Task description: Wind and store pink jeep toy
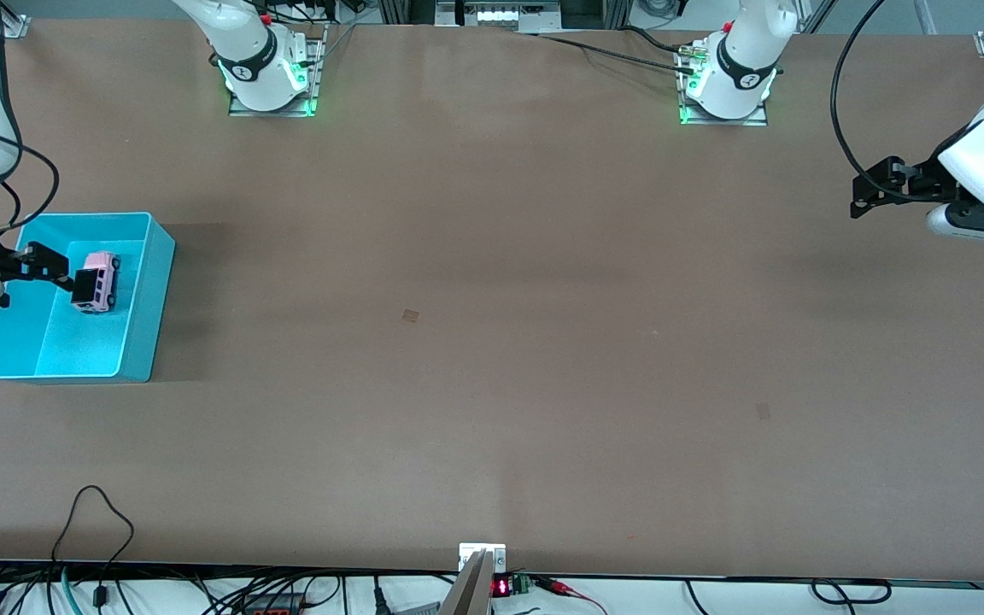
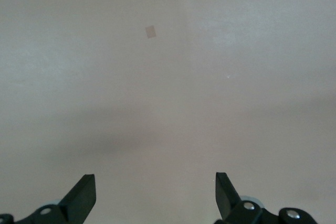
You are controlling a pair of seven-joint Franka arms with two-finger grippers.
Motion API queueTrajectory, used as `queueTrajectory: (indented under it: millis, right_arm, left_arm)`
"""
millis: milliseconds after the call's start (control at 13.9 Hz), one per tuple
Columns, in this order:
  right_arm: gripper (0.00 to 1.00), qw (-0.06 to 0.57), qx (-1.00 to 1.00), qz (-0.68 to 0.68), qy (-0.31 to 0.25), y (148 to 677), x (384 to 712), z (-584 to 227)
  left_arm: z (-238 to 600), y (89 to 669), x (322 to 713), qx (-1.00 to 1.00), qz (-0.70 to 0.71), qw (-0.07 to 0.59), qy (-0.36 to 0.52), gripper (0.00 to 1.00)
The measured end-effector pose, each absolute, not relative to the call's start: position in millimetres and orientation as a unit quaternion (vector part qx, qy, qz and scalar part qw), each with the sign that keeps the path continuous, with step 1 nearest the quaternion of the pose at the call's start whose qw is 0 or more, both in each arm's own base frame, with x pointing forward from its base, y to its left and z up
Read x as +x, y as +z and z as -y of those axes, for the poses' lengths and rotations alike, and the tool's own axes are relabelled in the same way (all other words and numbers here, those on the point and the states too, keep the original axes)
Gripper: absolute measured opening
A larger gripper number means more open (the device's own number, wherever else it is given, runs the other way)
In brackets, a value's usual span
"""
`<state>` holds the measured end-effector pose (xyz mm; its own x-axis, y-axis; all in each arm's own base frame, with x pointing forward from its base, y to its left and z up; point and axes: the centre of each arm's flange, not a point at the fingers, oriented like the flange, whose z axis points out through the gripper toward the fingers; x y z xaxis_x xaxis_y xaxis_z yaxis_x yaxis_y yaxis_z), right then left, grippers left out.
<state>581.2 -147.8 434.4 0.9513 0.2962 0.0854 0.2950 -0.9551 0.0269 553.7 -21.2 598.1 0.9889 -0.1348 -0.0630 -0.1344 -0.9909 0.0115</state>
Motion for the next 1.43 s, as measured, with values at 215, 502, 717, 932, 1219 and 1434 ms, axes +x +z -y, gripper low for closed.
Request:
queueTrajectory:
  millis: [215, 502, 717, 932, 1219, 1434]
  right_arm:
    - [1.00, -0.008, 0.995, -0.086, 0.041, 472, 574, 111]
    - [1.00, -0.022, 0.998, -0.043, 0.045, 514, 561, 49]
    - [1.00, -0.026, 0.998, -0.029, 0.046, 536, 553, 13]
    - [1.00, -0.029, 0.999, -0.010, 0.029, 562, 545, -3]
    - [1.00, -0.027, 0.999, -0.012, 0.035, 598, 533, -24]
    - [1.00, -0.018, 0.999, -0.005, 0.026, 612, 517, -37]
  left_arm:
    - [21, 598, 553, 0.997, 0.067, 0.004, -0.034, 1.00]
    - [20, 597, 552, 0.997, 0.066, 0.004, -0.039, 1.00]
    - [18, 597, 552, 0.997, 0.065, 0.004, -0.040, 1.00]
    - [17, 597, 552, 0.997, 0.064, 0.004, -0.041, 1.00]
    - [17, 597, 552, 0.997, 0.064, 0.004, -0.041, 1.00]
    - [17, 596, 551, 0.997, 0.064, 0.004, -0.043, 1.00]
